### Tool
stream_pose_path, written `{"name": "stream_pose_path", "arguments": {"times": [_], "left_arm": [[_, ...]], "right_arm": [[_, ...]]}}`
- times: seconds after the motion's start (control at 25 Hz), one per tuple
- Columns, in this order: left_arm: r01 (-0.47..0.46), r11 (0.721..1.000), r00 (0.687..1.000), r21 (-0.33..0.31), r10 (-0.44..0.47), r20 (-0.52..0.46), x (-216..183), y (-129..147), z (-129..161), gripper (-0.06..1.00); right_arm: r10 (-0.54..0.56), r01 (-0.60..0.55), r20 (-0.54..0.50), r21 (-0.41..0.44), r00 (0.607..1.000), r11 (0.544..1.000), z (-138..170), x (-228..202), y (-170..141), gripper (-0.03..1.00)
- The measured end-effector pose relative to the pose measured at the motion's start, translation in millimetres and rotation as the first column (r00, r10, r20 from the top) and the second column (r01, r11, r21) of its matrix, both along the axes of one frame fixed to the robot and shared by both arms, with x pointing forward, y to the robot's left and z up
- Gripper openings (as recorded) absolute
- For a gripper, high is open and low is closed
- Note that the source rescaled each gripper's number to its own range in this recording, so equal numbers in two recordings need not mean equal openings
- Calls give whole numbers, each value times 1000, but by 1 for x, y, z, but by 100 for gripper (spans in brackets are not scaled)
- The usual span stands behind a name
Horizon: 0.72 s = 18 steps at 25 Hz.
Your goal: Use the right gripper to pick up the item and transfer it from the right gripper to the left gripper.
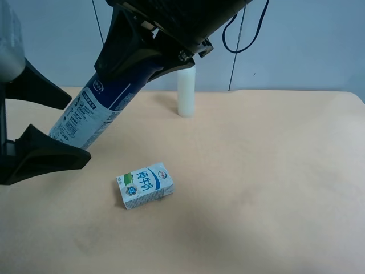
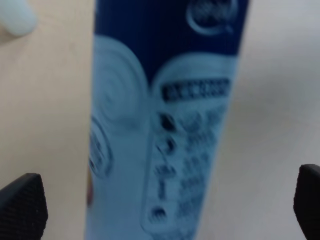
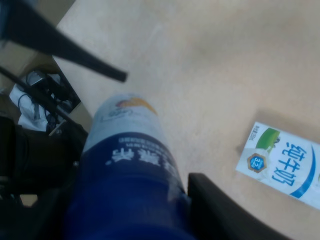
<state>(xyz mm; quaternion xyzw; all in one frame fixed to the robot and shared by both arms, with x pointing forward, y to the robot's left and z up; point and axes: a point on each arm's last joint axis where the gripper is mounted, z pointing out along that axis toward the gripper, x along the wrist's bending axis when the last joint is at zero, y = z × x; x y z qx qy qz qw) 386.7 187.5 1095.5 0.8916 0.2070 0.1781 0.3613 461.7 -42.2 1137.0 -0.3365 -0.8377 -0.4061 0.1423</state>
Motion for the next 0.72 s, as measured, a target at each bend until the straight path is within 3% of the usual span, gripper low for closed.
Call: {"name": "stream_pose_path", "arguments": {"times": [0.72], "left_arm": [[7,999,1000,43,-7,0,26,-13,-12,99]], "right_arm": [[-33,32,27,22,999,999,2,4,1,0]]}}
